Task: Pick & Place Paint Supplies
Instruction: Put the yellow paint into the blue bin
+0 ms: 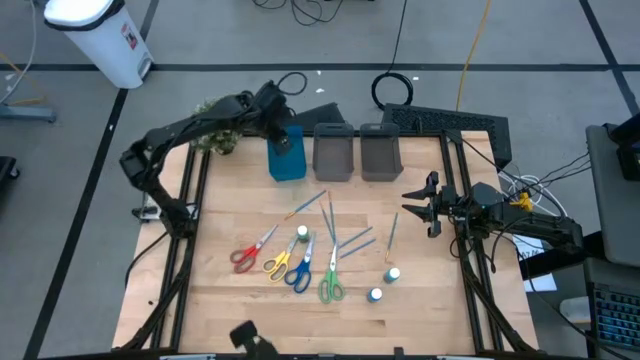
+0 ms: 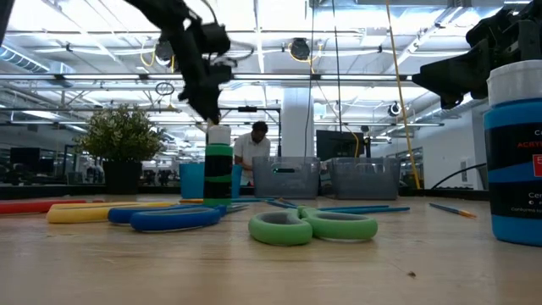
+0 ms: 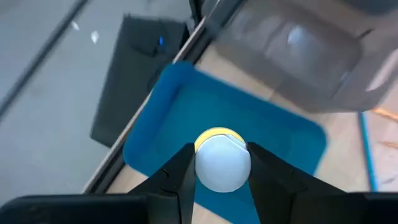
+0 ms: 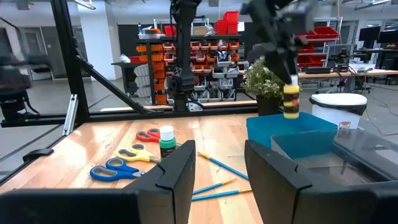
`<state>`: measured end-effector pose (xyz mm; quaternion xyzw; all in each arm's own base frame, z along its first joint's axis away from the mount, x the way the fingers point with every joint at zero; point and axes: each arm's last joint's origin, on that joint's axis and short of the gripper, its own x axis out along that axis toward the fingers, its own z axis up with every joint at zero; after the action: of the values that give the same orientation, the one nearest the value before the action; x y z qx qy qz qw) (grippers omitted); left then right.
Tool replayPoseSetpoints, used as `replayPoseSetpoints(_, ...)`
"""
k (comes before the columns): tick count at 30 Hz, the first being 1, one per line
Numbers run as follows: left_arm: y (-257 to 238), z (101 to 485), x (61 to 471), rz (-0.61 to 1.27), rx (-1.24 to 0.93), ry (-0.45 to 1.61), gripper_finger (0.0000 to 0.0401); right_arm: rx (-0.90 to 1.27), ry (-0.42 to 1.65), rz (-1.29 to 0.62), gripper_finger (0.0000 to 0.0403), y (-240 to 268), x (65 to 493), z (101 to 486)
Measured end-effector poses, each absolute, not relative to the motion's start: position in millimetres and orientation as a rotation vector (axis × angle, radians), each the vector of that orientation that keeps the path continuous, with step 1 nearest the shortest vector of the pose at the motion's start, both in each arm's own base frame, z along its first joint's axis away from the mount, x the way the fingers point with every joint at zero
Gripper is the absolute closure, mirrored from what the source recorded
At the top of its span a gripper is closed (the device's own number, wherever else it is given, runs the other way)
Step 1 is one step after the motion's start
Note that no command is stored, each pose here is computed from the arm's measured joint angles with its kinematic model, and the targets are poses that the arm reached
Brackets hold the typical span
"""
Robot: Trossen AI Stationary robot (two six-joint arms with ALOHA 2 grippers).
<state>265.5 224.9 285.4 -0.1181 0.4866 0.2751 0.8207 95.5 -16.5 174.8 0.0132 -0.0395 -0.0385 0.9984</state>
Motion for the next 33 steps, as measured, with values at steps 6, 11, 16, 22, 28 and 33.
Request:
replayPoseSetpoints(6,257,268,248,0.668,-0.326,1.027,0.0279,0.026,-0.079,-0.077,0.0273,-16,96,175)
replayPoseSetpoints(11,269,255,235,0.688,-0.382,0.996,0.0279,0.027,-0.079,-0.077,0.0273,-16,96,175)
replayPoseSetpoints(16,269,240,231,0.685,-0.393,0.991,0.0279,0.027,-0.079,-0.077,0.0273,-16,96,175)
replayPoseSetpoints(22,268,230,231,0.690,-0.389,0.989,0.0279,0.027,-0.079,-0.077,0.0273,-16,96,175)
replayPoseSetpoints(28,267,230,231,0.725,-0.365,1.006,0.0279,0.027,-0.079,-0.077,0.0273,-16,96,175)
replayPoseSetpoints(33,265,228,236,0.718,-0.363,1.008,0.0279,0.026,-0.079,-0.077,0.0273,-16,96,175)
